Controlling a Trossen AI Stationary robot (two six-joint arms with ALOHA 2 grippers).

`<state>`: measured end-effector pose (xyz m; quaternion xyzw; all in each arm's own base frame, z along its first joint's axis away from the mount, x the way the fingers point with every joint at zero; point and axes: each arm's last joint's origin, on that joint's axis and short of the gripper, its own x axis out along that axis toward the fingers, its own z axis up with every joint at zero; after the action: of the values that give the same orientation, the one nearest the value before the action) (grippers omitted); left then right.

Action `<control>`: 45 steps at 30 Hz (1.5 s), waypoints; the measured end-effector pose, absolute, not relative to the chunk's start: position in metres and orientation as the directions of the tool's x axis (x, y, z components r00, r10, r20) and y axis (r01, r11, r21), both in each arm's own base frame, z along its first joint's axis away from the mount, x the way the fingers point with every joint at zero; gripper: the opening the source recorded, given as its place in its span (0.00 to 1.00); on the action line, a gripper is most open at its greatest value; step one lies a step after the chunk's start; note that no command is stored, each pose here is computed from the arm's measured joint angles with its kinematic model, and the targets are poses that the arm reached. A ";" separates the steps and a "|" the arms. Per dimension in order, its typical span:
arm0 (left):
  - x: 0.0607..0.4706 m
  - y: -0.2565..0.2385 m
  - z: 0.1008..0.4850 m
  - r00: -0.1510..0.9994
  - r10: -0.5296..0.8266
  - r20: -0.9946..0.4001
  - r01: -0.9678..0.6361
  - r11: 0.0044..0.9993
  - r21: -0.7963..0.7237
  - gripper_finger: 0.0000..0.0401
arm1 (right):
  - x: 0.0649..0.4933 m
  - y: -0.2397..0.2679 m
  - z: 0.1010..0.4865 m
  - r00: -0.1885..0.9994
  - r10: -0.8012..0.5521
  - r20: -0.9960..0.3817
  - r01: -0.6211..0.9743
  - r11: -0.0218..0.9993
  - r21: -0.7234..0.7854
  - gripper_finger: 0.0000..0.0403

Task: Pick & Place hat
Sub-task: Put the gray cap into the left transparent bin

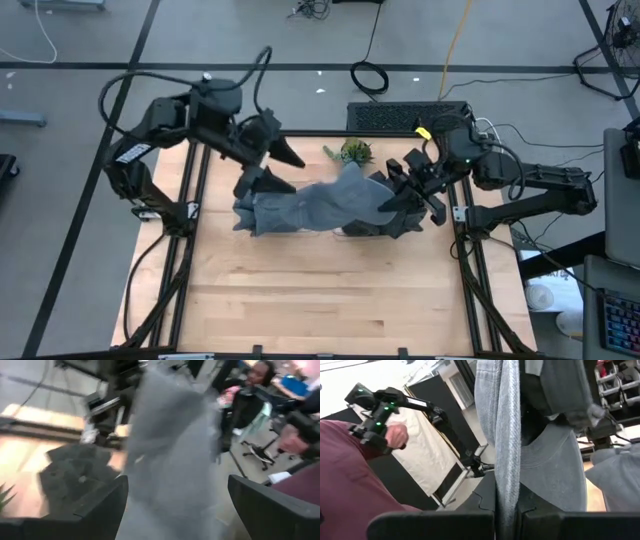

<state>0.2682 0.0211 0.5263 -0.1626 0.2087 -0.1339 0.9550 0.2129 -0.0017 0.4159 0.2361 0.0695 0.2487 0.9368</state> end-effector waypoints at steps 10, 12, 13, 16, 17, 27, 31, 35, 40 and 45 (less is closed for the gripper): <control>0.290 -0.007 0.514 0.856 -0.320 -0.407 0.176 0.919 -0.353 0.88 | 0.213 -0.002 0.415 0.868 0.496 -0.020 -0.432 0.774 0.464 0.00; 0.294 -0.010 0.511 0.852 -0.315 -0.419 0.170 0.922 -0.347 0.88 | 0.213 -0.002 0.415 0.868 0.496 -0.019 -0.432 0.774 0.464 0.00; 0.295 -0.012 0.509 0.844 -0.316 -0.434 0.167 0.922 -0.348 0.88 | 0.213 -0.002 0.415 0.868 0.496 -0.020 -0.432 0.774 0.464 0.00; 0.304 -0.017 0.503 0.829 -0.330 -0.451 0.175 0.920 -0.352 0.88 | 0.213 -0.002 0.415 0.868 0.496 -0.023 -0.430 0.774 0.465 0.00; 0.304 -0.019 0.502 0.823 -0.333 -0.459 0.173 0.918 -0.356 0.88 | 0.213 -0.002 0.415 0.868 0.497 -0.024 -0.429 0.773 0.467 0.00; 0.296 -0.019 0.508 0.832 -0.336 -0.441 0.097 0.871 -0.482 0.68 | 0.213 -0.002 0.413 0.867 0.496 -0.039 -0.425 0.778 0.463 0.00; 0.296 -0.020 0.506 0.818 -0.352 -0.454 0.084 0.855 -0.511 0.45 | 0.213 -0.002 0.413 0.868 0.494 -0.037 -0.425 0.782 0.455 0.00; 0.296 -0.020 0.505 0.812 -0.368 -0.453 0.100 0.852 -0.513 0.22 | 0.213 -0.002 0.413 0.869 0.494 -0.036 -0.428 0.785 0.448 0.00; 0.296 -0.019 0.505 0.815 -0.361 -0.454 0.095 0.855 -0.509 0.05 | 0.213 -0.002 0.414 0.869 0.493 -0.034 -0.430 0.789 0.438 0.00; 0.297 -0.019 0.508 0.824 -0.374 -0.426 0.109 0.842 -0.528 0.05 | 0.213 -0.003 0.414 0.883 0.468 -0.031 -0.411 0.804 0.430 0.02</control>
<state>0.2973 -0.0194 0.5080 -0.2487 0.2665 -0.1309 0.9219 0.2134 -0.0026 0.4140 0.2101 0.0679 0.2319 0.9473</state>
